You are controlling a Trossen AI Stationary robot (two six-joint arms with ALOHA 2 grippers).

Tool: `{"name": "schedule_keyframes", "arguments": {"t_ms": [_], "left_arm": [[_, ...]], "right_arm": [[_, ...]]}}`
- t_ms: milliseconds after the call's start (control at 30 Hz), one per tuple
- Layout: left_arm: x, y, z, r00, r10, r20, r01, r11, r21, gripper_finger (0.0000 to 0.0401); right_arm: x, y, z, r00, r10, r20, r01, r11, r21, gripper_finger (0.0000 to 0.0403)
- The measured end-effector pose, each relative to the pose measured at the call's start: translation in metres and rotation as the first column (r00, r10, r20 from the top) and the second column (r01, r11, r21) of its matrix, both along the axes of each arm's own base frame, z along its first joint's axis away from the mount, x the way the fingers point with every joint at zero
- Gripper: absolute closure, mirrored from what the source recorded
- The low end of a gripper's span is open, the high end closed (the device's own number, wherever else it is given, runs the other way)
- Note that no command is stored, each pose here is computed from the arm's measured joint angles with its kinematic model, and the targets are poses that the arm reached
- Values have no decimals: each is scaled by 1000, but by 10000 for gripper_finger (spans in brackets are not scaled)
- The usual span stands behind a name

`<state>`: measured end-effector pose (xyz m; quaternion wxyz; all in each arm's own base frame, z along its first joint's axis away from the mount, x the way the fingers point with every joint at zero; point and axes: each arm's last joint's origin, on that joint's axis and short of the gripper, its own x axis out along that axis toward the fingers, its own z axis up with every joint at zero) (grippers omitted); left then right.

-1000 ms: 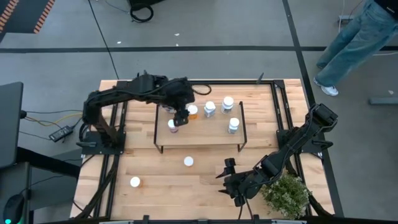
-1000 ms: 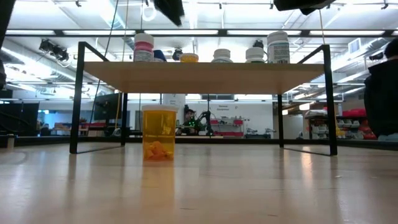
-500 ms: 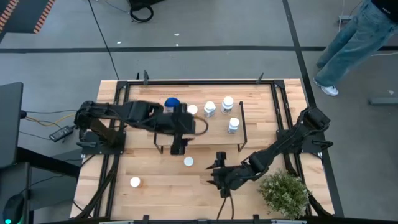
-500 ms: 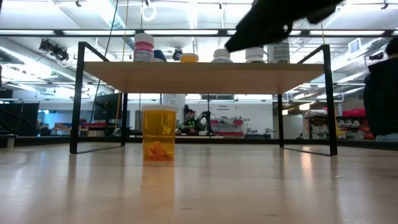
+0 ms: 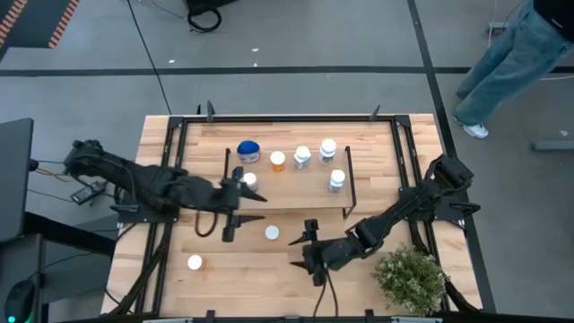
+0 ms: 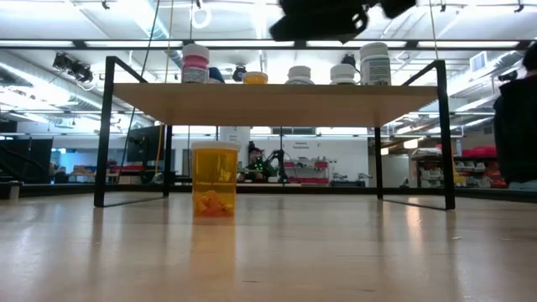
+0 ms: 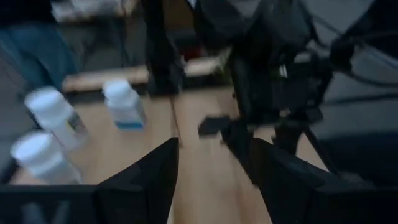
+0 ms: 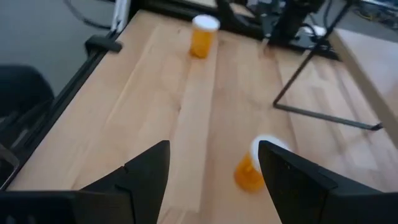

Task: Pick and place medicine bottles onto shelf by color
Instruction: Put the orange medicine bottle on the top of the shelf

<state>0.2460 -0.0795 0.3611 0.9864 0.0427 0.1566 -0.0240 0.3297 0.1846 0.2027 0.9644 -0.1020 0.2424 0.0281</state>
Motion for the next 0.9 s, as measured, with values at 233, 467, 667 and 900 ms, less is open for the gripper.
{"name": "schedule_keyframes", "arguments": {"t_ms": [233, 467, 667, 900], "left_arm": [[-19, 3, -23, 970, -7, 244, 1, 1000, 26, 194], [-23, 2, -58, 981, -4, 195, 5, 1000, -3, 201], [-29, -7, -50, 966, -47, 254, 52, 999, -13, 206], [-42, -20, -43, 956, -92, 279, 94, 996, 6, 207]], "right_arm": [[11, -21, -5, 997, -66, -33, 68, 996, 56, 150], [27, -24, -27, 996, -31, -84, 36, 998, 48, 133], [61, -22, -22, 989, -38, -144, 38, 999, -2, 103], [91, -22, -13, 933, -115, -342, 91, 992, -84, 95]]}}
